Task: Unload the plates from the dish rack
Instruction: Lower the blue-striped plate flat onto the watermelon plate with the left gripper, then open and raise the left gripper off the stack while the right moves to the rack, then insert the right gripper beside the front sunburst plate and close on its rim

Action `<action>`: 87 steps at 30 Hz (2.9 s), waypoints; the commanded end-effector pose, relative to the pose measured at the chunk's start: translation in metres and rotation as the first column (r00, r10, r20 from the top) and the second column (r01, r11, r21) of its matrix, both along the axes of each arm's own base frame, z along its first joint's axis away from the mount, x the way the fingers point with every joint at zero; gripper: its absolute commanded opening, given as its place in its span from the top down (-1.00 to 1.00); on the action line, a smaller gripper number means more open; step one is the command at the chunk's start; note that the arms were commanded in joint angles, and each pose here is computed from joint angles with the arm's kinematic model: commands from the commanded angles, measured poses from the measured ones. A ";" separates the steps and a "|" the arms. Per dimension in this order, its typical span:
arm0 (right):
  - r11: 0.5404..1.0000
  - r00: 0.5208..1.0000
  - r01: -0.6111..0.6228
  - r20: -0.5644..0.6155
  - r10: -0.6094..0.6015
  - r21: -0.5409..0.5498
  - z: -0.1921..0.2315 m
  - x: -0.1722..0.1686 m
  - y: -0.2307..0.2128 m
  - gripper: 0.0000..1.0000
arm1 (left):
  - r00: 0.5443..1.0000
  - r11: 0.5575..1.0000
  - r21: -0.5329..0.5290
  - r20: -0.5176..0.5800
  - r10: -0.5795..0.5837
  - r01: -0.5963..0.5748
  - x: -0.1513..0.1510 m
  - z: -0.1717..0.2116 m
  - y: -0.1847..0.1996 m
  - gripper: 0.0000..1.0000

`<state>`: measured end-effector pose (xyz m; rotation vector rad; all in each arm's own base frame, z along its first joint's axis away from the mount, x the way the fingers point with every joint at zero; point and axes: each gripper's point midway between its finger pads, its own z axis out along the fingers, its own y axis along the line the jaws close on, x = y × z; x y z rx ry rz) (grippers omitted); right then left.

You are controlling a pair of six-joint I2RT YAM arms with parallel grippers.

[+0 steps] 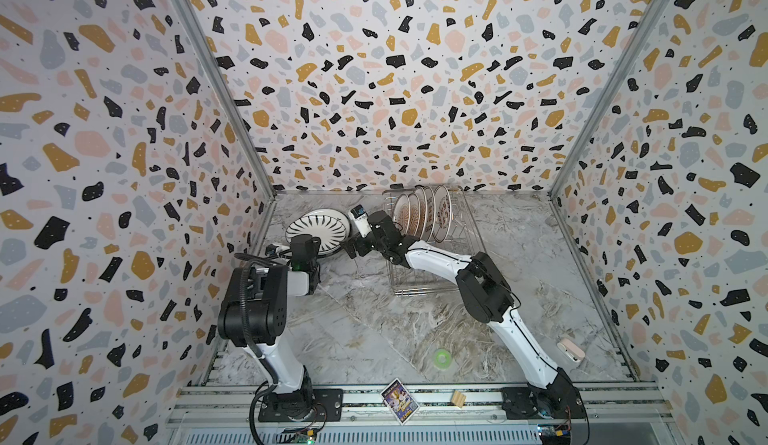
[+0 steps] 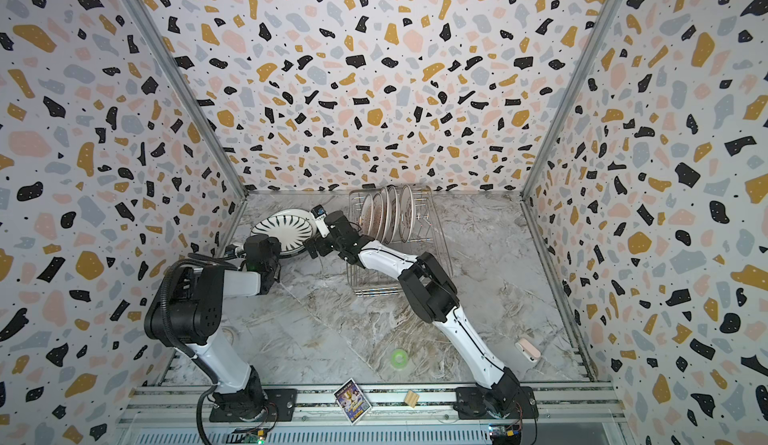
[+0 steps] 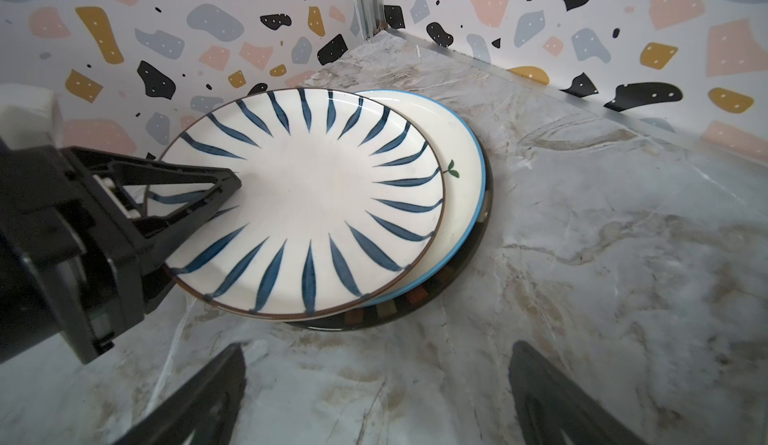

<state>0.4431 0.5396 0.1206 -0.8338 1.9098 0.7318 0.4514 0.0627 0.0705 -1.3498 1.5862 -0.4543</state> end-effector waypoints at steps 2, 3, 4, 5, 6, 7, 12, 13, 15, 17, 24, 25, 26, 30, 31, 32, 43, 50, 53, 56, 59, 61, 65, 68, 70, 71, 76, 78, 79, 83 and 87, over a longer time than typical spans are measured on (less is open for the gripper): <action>1.000 0.998 0.006 0.061 -0.008 0.028 0.051 -0.005 -0.006 -0.99 | 1.000 0.998 0.065 0.011 0.023 -0.023 0.006 0.012 0.009 0.39; 1.000 0.998 0.006 0.062 -0.008 0.028 0.052 -0.006 -0.007 -1.00 | 1.000 0.998 0.068 0.010 0.011 -0.012 0.008 0.011 0.008 0.38; 1.000 0.998 0.005 0.061 -0.007 0.029 0.053 -0.008 -0.007 -0.99 | 1.000 0.998 0.066 0.010 0.003 -0.004 0.010 0.011 0.007 0.36; 1.000 0.998 0.005 0.061 -0.007 0.029 0.053 -0.009 -0.007 -0.99 | 1.000 0.998 0.069 0.010 -0.004 0.003 0.011 0.011 0.006 0.32; 1.000 0.998 0.007 0.062 -0.009 0.029 0.053 -0.009 -0.007 -0.99 | 1.000 0.997 0.078 0.005 -0.005 0.004 0.012 0.011 0.007 0.22; 1.000 0.998 0.009 0.063 -0.011 0.029 0.053 -0.009 -0.008 -0.99 | 1.000 0.997 0.083 -0.005 -0.006 0.007 0.013 0.009 0.007 0.21; 1.000 0.998 0.008 0.064 -0.010 0.027 0.054 -0.012 -0.006 -1.00 | 1.000 0.992 0.127 -0.020 0.002 0.001 0.015 0.009 0.012 0.12; 1.000 0.998 0.007 0.066 -0.008 0.026 0.054 -0.012 -0.006 -0.99 | 1.000 0.991 0.135 -0.018 -0.018 0.021 0.019 0.011 0.009 0.12; 1.000 0.998 0.007 0.069 -0.009 0.024 0.054 -0.013 -0.005 -1.00 | 0.999 0.990 0.134 -0.013 -0.033 0.034 0.021 0.014 0.003 0.08; 1.000 0.998 0.012 0.069 -0.013 0.022 0.053 -0.012 -0.006 -1.00 | 1.000 0.990 0.140 -0.026 -0.007 0.011 0.019 0.014 0.006 -0.05; 1.000 0.997 0.027 0.077 -0.027 0.008 0.053 -0.010 -0.010 -1.00 | 0.997 0.985 0.166 -0.060 0.047 -0.036 0.014 0.014 0.016 -0.17; 1.000 0.997 0.025 0.076 -0.026 0.008 0.053 -0.011 -0.010 -1.00 | 0.997 0.986 0.163 -0.061 0.044 -0.033 0.015 0.014 0.015 -0.17; 1.000 0.997 0.026 0.075 -0.027 0.009 0.052 -0.011 -0.010 -0.99 | 0.997 0.986 0.162 -0.059 0.043 -0.033 0.015 0.013 0.015 -0.16; 0.999 0.996 0.030 0.080 -0.031 0.014 0.055 -0.012 -0.013 -1.00 | 0.997 0.987 0.157 -0.054 0.054 -0.045 0.011 0.015 0.016 -0.14; 0.999 0.996 0.027 0.087 -0.028 0.019 0.059 -0.013 -0.013 -1.00 | 0.997 0.986 0.158 -0.041 0.061 -0.054 0.008 0.019 0.017 -0.14; 1.000 0.995 0.020 0.098 -0.022 0.022 0.063 -0.015 -0.013 -1.00 | 0.997 0.984 0.163 -0.027 0.070 -0.065 0.004 0.024 0.019 -0.16; 0.995 0.972 -0.034 0.237 0.010 0.098 0.136 -0.062 -0.030 -1.00 | 0.988 0.976 0.218 0.145 -0.052 0.019 -0.027 0.102 -0.001 -1.00; 0.983 0.960 -0.075 0.279 0.027 0.165 0.183 -0.099 -0.059 -1.00 | 0.967 0.972 0.231 0.231 -0.106 0.052 -0.056 0.138 -0.012 -0.99; 0.981 0.954 -0.042 0.299 -0.016 0.189 0.195 -0.111 -0.085 -0.99 | 0.922 0.950 0.274 0.308 -0.234 0.150 -0.067 0.159 -0.035 -0.99; 0.979 0.943 0.018 0.322 -0.084 0.204 0.203 -0.120 -0.116 -0.98 | 0.835 0.897 0.344 0.375 -0.402 0.278 -0.077 0.181 -0.076 -0.99; 0.971 0.930 0.117 0.319 -0.180 0.208 0.208 -0.117 -0.150 -0.98 | 0.721 0.801 0.459 0.392 -0.571 0.385 -0.089 0.204 -0.124 -0.99; 0.955 0.926 0.206 0.272 -0.261 0.214 0.209 -0.107 -0.175 -0.98 | 0.633 0.725 0.522 0.388 -0.670 0.449 -0.097 0.219 -0.158 -0.99; 0.936 0.926 0.296 0.181 -0.331 0.192 0.204 -0.091 -0.220 -0.98 | 0.433 0.581 0.587 0.388 -0.813 0.565 -0.118 0.241 -0.220 -0.99; 0.916 0.910 0.343 0.170 -0.379 0.206 0.203 -0.085 -0.251 -0.98 | 0.318 0.513 0.607 0.407 -0.857 0.607 -0.140 0.247 -0.258 -0.99; 0.905 0.902 0.351 0.171 -0.396 0.240 0.205 -0.085 -0.268 -0.98 | 0.286 0.487 0.602 0.402 -0.870 0.634 -0.147 0.244 -0.276 -0.99; 0.903 0.901 0.348 0.174 -0.396 0.251 0.207 -0.086 -0.273 -0.98 | 0.278 0.477 0.596 0.399 -0.874 0.646 -0.149 0.242 -0.282 -0.99; 0.893 0.895 0.376 0.153 -0.419 0.247 0.205 -0.078 -0.285 -0.54 | 0.251 0.479 0.567 0.435 -0.865 0.670 -0.161 0.238 -0.288 -0.99; 0.897 0.899 0.372 0.147 -0.412 0.238 0.204 -0.074 -0.280 -0.41 | 0.264 0.495 0.557 0.445 -0.856 0.666 -0.162 0.235 -0.288 -0.99; 0.900 0.901 0.370 0.145 -0.408 0.231 0.203 -0.071 -0.277 -0.36 | 0.268 0.501 0.551 0.450 -0.852 0.667 -0.162 0.234 -0.288 -0.99; 0.903 0.899 0.388 0.140 -0.414 0.184 0.192 -0.054 -0.269 -0.28 | 0.296 0.528 0.541 0.460 -0.837 0.655 -0.157 0.225 -0.285 -0.99; 0.895 0.886 0.430 0.136 -0.443 0.117 0.180 -0.029 -0.260 -0.04 | 0.335 0.536 0.545 0.430 -0.839 0.644 -0.143 0.210 -0.288 -0.99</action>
